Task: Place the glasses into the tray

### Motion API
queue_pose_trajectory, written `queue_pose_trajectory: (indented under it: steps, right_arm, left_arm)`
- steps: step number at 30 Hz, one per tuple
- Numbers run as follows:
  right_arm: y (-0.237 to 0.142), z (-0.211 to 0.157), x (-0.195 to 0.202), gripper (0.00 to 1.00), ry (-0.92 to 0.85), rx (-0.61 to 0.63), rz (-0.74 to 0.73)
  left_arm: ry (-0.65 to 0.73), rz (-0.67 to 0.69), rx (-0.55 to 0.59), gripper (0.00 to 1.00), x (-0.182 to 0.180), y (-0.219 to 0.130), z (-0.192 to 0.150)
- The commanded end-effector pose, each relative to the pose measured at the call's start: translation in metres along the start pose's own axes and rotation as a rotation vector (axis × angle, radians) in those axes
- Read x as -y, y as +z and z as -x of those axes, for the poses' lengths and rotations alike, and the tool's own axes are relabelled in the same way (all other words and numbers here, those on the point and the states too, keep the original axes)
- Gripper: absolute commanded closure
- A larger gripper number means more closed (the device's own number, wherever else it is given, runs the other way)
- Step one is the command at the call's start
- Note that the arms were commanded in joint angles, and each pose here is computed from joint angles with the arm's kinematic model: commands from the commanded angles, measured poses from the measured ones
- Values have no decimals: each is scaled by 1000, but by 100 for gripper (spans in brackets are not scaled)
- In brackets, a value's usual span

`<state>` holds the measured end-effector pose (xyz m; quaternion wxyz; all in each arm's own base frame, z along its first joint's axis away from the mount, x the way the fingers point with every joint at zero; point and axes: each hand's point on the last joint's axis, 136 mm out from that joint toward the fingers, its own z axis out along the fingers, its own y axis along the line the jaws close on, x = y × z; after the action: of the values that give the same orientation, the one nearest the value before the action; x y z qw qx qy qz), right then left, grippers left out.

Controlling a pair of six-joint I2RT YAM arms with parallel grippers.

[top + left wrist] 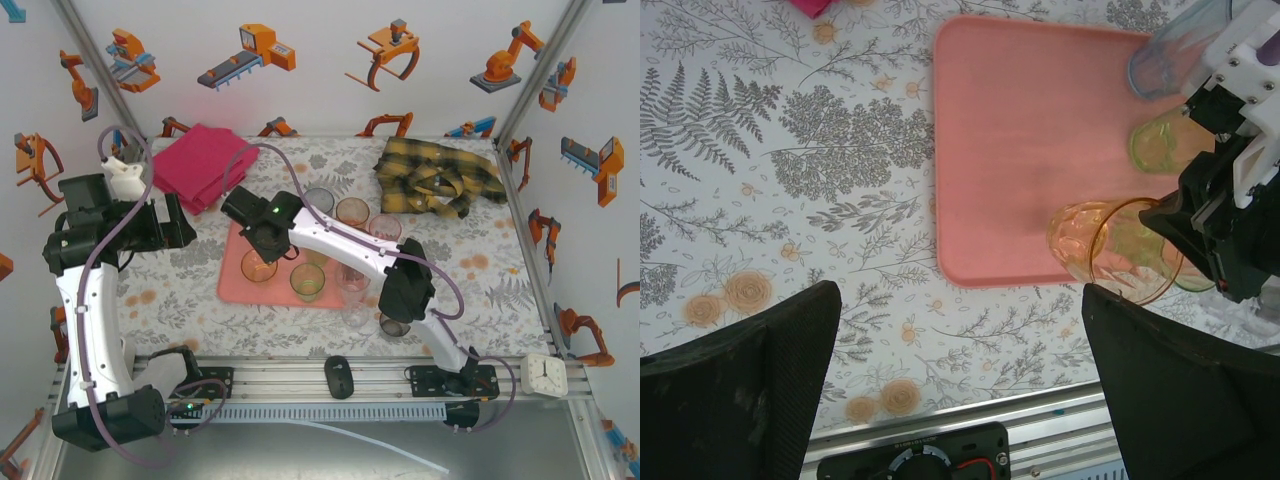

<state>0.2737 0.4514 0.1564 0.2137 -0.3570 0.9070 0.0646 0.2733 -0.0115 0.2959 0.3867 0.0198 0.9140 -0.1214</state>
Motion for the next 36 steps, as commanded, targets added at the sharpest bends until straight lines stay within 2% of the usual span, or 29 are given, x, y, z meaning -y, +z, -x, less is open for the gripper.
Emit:
queue_pose_trajectory:
  steps: [1,36]
  right_arm:
    - [-2,2,-3,93,11,17,5]
    - [39,-27,1,90,20,-59,-37]
  left_arm:
    - [-12,7,-3,0,0,-4,-4]
    - [-14,-5,-28,0,-2,4,-12]
